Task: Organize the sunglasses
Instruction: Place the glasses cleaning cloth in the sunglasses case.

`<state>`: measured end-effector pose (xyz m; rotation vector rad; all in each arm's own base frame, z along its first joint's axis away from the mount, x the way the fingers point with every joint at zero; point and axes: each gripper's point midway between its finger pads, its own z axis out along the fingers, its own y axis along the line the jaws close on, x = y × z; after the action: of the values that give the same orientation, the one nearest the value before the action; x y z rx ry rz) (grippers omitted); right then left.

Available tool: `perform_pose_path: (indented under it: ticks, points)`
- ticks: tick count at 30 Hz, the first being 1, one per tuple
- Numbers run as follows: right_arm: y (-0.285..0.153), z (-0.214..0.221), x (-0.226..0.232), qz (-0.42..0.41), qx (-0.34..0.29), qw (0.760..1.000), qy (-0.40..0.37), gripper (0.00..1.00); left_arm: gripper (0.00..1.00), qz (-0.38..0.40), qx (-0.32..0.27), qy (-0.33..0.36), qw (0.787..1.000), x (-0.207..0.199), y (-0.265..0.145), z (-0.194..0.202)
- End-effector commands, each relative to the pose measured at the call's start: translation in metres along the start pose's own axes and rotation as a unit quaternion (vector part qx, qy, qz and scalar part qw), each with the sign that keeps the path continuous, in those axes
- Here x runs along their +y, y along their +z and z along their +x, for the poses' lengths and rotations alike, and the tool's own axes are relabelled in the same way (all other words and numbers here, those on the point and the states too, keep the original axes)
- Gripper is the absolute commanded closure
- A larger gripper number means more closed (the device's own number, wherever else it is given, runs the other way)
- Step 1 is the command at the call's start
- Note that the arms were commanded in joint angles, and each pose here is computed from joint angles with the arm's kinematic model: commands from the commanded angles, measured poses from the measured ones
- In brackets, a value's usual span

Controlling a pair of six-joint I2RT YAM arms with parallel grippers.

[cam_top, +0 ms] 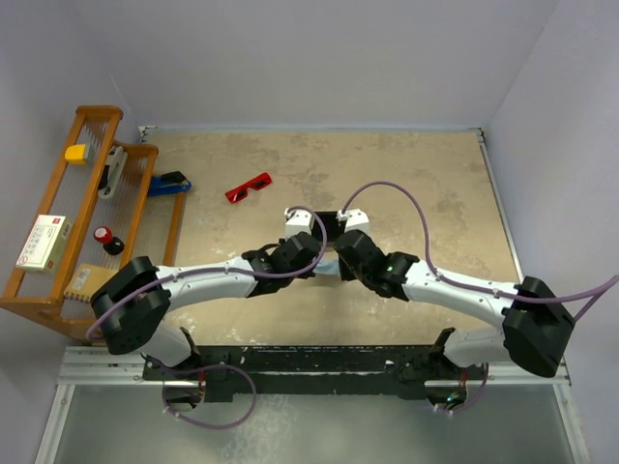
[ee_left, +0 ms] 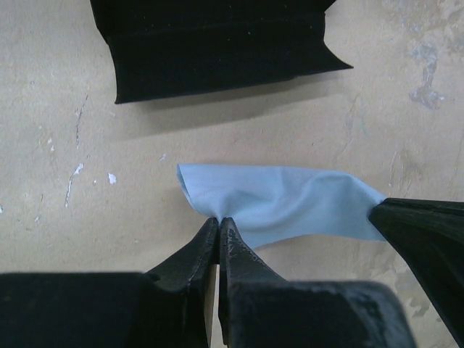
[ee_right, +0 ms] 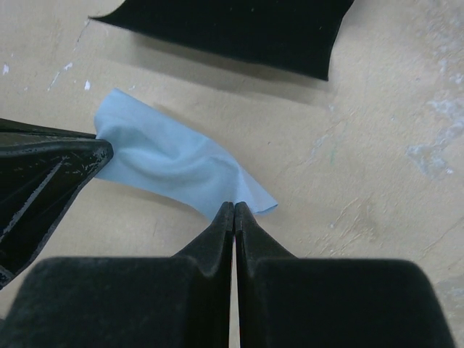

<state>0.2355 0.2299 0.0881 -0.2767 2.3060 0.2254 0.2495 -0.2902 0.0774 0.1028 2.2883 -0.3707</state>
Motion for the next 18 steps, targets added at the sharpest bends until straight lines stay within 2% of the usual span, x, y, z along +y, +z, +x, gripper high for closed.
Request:
perform_pose_path:
  ticks: [1, 18]
  points:
    - [0.001, -0.039, 0.005, -0.014, -0.034, 0.999, -0.001, 1.00, 1.00, 0.019, -0.020, 0.000, 1.000, -0.011, 0.006, -0.032]
    - [0.037, -0.111, -0.009, -0.003, -0.055, 0.998, 0.010, 1.00, 1.00, 0.008, -0.040, -0.007, 0.999, -0.001, 0.036, -0.102]
